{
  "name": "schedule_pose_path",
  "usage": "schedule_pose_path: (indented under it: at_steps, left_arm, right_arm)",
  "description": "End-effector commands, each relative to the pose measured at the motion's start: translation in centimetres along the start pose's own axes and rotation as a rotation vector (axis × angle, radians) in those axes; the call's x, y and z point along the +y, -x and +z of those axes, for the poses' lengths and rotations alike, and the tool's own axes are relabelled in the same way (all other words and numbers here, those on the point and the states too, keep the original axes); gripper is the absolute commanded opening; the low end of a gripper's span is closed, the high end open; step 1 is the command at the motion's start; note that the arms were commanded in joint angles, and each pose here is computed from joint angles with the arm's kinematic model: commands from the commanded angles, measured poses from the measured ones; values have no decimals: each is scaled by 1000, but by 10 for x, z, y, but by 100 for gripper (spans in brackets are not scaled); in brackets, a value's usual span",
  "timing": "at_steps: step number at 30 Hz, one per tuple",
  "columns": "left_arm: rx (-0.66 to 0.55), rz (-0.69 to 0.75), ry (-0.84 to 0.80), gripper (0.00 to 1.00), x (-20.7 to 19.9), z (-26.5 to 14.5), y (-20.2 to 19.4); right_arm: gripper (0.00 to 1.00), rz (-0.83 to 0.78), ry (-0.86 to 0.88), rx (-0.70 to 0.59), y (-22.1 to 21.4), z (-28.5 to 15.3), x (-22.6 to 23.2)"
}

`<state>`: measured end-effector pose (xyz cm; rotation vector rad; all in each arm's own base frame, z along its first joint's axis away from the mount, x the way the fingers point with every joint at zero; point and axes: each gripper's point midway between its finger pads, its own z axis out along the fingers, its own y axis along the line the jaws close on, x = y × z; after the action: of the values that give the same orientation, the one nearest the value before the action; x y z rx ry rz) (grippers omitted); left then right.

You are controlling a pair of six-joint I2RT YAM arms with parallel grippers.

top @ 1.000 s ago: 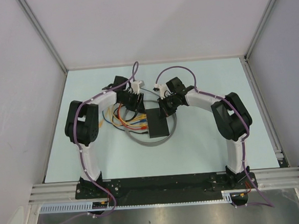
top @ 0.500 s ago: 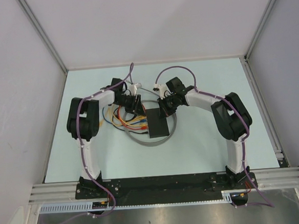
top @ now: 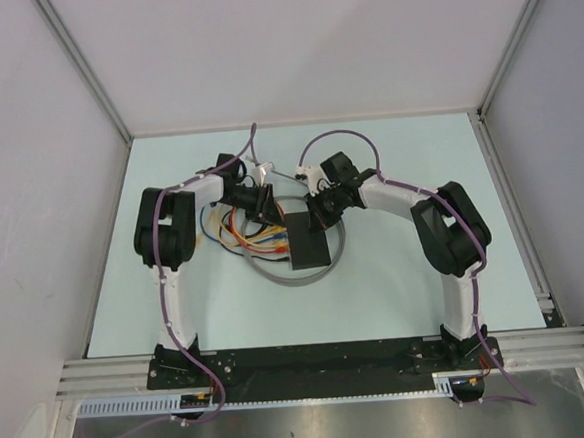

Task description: Pull the plug from the switch port

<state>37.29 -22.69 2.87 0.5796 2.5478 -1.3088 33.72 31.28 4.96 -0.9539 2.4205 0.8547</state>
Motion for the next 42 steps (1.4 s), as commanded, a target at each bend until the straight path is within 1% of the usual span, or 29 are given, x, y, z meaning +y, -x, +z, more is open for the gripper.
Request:
schedule_pose_path:
  at_steps: [1,2,4,5,7,8,11,17,20,24,28,35,38,40,42]
  left_arm:
    - [-3,5,-28,35,-1,4,5]
    - [-1,2,-31,32,-1,5,4]
    - [-1,0,-45,29,-3,5,4]
    - [1,-2,-50,24,-3,6,3]
    - [10,-13,-55,19,-1,8,-1]
    - [12,-15,-53,14,0,8,-2]
    - [21,-11,-36,8,4,9,-5]
    - [21,-8,-55,1,2,10,-6]
    - [19,-4,-79,0,-3,10,-6]
    - [24,-6,-96,0,-6,12,-9]
    - [26,-13,-101,0,-6,13,-10]
    - [28,-9,-98,0,-5,13,-9]
    - [32,-11,-81,0,-3,13,-10]
    - [30,-3,-72,0,-2,11,-9]
    - [37,1,-39,0,3,10,-10]
  right_arm:
    - [2,-35,-30,17,-1,4,-3]
    - [3,-38,-30,17,-1,4,-3]
    - [3,-41,-33,17,0,5,-3]
    - [3,-42,-33,17,0,5,-3]
    - [2,-58,-33,14,1,4,-2]
    - [2,-64,-30,13,1,4,-1]
    - [0,-82,0,-19,11,-2,8]
    - [0,-134,72,-62,34,-11,24]
    - [0,-148,99,-76,44,-9,28]
    - [0,-186,111,-40,38,4,29]
    - [0,-169,106,21,20,18,24]
    - [0,-148,79,67,5,31,16]
    - [0,-161,67,128,-15,41,12]
    - [0,-143,65,160,-31,46,8]
    - [0,-136,56,173,-36,49,6]
